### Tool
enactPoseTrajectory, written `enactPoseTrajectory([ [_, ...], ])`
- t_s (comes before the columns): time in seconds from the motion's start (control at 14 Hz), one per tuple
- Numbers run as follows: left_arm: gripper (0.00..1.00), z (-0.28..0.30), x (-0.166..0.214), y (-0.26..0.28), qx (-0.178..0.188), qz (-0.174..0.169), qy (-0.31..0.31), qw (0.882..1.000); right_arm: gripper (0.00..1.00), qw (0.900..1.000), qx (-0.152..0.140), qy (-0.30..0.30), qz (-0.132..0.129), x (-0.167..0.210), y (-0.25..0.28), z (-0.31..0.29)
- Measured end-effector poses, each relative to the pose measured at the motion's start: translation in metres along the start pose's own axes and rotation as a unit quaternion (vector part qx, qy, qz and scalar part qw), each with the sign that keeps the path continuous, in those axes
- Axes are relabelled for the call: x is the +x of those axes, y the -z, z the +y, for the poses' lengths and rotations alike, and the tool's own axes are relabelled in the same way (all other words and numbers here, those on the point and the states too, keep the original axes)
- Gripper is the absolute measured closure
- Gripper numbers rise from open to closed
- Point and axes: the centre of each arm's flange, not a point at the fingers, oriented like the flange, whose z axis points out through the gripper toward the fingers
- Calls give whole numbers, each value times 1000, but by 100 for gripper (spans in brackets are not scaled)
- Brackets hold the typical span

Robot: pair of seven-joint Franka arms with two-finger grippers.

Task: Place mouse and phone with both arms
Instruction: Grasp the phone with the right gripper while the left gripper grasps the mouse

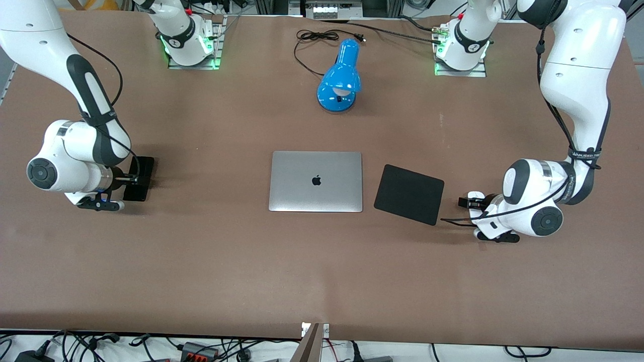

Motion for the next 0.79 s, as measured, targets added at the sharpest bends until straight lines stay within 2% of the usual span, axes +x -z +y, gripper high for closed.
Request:
enactPoseTrajectory([
  [0.21,0,-2,2,-2,-1,3,1,1000,0,1000,1,0,-10,-4,-10,-1],
  [0.29,4,-3,2,-2,-1,5,2,1000,0,1000,1,0,-11,-5,-11,-1],
  [0.43,25,-4,3,-1,-2,8,3,1000,0,1000,1,0,-11,-5,-12,-1],
  [0.5,25,-5,4,1,-2,11,3,1000,0,1000,1,0,-11,-6,-12,-1],
  [0.64,38,-5,7,10,-2,20,4,1000,0,1000,1,0,-13,-6,-14,0],
  [0.79,38,-2,9,17,-3,26,2,1000,0,1000,1,-1,-16,-6,-18,0],
])
